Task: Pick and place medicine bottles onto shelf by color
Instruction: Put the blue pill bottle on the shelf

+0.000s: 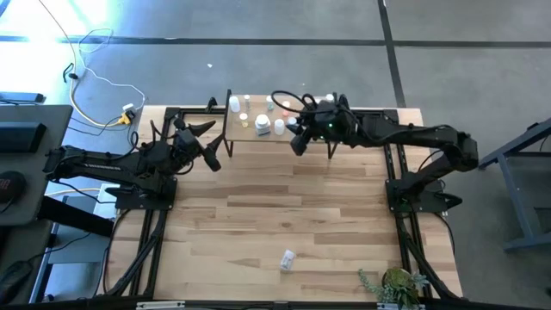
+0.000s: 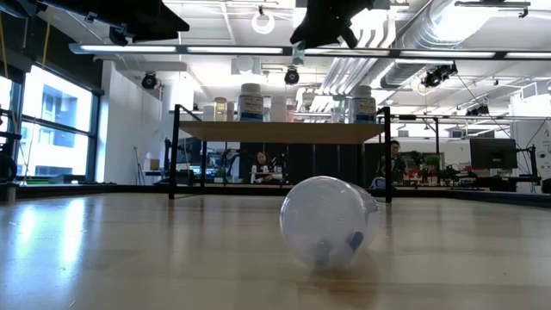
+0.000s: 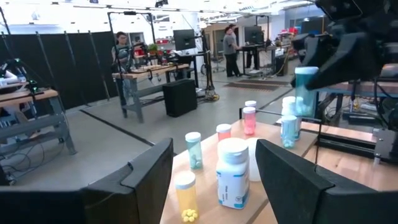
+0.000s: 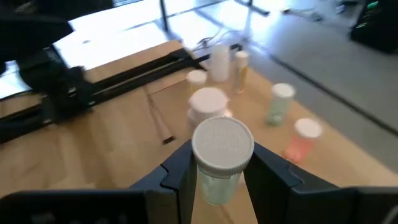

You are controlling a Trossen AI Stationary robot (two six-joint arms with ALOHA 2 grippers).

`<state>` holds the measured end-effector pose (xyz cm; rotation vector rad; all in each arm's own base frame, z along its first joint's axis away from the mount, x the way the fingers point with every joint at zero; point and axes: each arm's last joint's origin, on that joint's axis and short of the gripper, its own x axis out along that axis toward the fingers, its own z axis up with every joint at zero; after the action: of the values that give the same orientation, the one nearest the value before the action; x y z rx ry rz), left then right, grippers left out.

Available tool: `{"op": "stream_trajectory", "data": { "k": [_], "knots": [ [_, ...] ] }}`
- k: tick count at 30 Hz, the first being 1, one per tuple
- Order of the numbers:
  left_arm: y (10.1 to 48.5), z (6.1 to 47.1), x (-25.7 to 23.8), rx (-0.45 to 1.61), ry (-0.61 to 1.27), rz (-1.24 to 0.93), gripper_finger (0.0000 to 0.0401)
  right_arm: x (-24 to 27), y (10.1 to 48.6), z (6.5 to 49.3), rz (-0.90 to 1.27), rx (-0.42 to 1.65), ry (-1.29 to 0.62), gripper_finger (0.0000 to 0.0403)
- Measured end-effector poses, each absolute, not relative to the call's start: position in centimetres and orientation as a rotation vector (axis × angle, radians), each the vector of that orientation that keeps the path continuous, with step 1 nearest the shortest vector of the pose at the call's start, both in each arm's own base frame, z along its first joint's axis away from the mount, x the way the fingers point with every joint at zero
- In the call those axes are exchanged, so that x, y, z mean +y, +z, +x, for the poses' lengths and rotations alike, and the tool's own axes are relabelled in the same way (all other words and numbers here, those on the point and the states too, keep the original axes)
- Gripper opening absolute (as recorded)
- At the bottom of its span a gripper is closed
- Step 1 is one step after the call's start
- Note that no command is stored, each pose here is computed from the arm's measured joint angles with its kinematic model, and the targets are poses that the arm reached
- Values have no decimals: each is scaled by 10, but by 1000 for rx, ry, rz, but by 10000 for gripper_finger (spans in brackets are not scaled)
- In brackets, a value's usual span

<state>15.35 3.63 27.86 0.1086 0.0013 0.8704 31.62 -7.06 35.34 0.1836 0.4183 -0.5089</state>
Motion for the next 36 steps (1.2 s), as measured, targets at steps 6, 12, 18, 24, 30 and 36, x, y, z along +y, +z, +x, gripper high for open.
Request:
{"op": "stream_trajectory", "data": {
  "k": [6, 12, 18, 24, 30, 36],
  "knots": [
    [279, 154, 36, 16, 870, 139, 220, -77, 359, 316, 104, 362, -619, 112],
    [278, 154, 36, 6, 878, 114, 220, -107, 360, 309, 92, 366, -633, 112],
    [278, 152, 37, 9, 925, 111, 220, -125, 354, 305, 145, 392, -617, 112],
    [278, 152, 38, 2, 951, 87, 220, -103, 344, 315, 197, 413, -618, 112],
    [278, 152, 38, 3, 948, 87, 220, -80, 315, 321, 271, 414, -762, 112],
    [278, 153, 37, 16, 907, 115, 220, -65, 307, 324, 312, 367, -846, 112]
  ]
}}
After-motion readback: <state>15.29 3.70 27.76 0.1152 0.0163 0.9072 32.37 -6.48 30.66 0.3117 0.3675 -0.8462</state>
